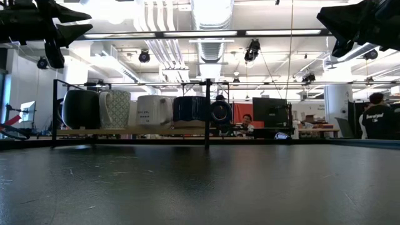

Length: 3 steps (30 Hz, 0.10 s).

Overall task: Place coffee mugs
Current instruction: Return to Home Position

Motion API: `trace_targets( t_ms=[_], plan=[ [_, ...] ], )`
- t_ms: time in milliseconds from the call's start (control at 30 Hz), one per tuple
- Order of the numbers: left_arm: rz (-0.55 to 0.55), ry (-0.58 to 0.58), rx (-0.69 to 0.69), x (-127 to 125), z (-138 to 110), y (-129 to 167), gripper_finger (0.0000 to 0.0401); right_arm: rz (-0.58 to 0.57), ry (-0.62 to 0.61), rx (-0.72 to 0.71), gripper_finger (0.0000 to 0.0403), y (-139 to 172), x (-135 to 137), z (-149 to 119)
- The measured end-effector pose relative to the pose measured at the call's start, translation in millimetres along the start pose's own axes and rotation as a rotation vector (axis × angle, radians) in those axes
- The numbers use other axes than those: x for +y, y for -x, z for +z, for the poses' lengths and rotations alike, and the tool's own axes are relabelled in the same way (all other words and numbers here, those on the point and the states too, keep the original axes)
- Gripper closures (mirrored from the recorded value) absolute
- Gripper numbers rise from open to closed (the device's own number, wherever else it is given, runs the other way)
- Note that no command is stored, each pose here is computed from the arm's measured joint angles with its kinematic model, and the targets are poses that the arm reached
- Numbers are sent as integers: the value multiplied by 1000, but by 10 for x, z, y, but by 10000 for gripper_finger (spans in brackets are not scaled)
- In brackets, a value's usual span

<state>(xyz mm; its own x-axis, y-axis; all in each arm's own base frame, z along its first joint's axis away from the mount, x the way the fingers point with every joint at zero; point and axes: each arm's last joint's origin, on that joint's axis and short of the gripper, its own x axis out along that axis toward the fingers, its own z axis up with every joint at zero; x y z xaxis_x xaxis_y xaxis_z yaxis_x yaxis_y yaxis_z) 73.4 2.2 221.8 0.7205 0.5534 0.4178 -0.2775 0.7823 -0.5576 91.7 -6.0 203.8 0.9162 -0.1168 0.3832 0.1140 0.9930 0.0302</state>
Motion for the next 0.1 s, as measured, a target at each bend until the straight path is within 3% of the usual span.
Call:
trace_targets(
  t_ms=[100],
  plan=[
    [0, -1, 0, 0, -1, 0, 313, 0, 0, 0, 337, 0, 0, 0]
  ],
)
